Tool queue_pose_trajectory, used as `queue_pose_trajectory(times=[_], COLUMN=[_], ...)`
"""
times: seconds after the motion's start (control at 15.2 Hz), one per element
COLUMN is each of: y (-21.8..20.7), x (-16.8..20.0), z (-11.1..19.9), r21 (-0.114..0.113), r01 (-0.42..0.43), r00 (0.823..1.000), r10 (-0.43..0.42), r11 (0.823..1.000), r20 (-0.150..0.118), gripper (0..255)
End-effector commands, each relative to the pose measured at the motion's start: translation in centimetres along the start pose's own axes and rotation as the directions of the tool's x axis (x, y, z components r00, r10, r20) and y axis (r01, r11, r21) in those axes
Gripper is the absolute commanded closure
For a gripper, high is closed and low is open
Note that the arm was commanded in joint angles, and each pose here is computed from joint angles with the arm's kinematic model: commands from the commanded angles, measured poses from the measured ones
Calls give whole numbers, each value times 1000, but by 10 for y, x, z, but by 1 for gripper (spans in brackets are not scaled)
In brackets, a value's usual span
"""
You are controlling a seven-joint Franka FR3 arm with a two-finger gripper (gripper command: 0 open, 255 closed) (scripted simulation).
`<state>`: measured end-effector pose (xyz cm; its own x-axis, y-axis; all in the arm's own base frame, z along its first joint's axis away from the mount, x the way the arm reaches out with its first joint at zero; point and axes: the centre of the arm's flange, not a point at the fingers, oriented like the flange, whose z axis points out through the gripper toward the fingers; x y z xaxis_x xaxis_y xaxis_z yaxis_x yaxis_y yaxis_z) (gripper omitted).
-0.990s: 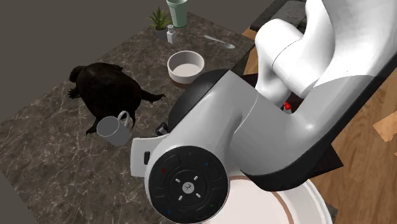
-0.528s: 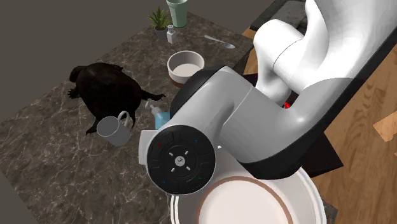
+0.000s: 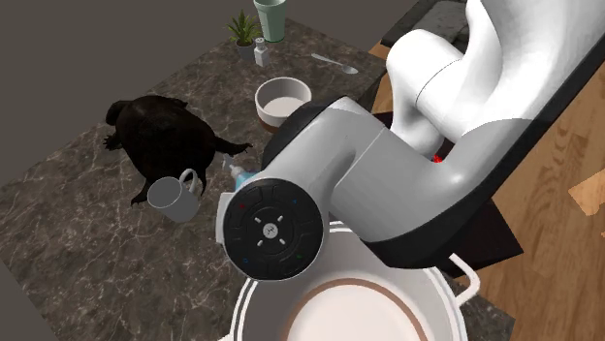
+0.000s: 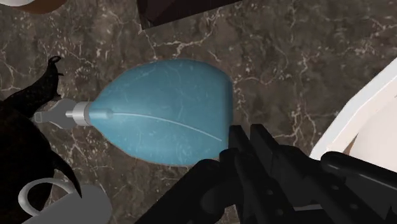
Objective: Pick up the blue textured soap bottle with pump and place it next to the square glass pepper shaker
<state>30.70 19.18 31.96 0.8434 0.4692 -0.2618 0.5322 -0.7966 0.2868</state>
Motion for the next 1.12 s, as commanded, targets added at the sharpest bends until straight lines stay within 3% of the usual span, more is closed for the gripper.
queue_pose_trajectory(times=[0.0, 1.06], y=[11, 208], x=[1, 14], z=[8, 106], r21=[7, 85], r01=[3, -8], r00=[1000, 997], r10=[-3, 14], r11=[1000, 996], r20=[-1, -80], gripper=[0, 0])
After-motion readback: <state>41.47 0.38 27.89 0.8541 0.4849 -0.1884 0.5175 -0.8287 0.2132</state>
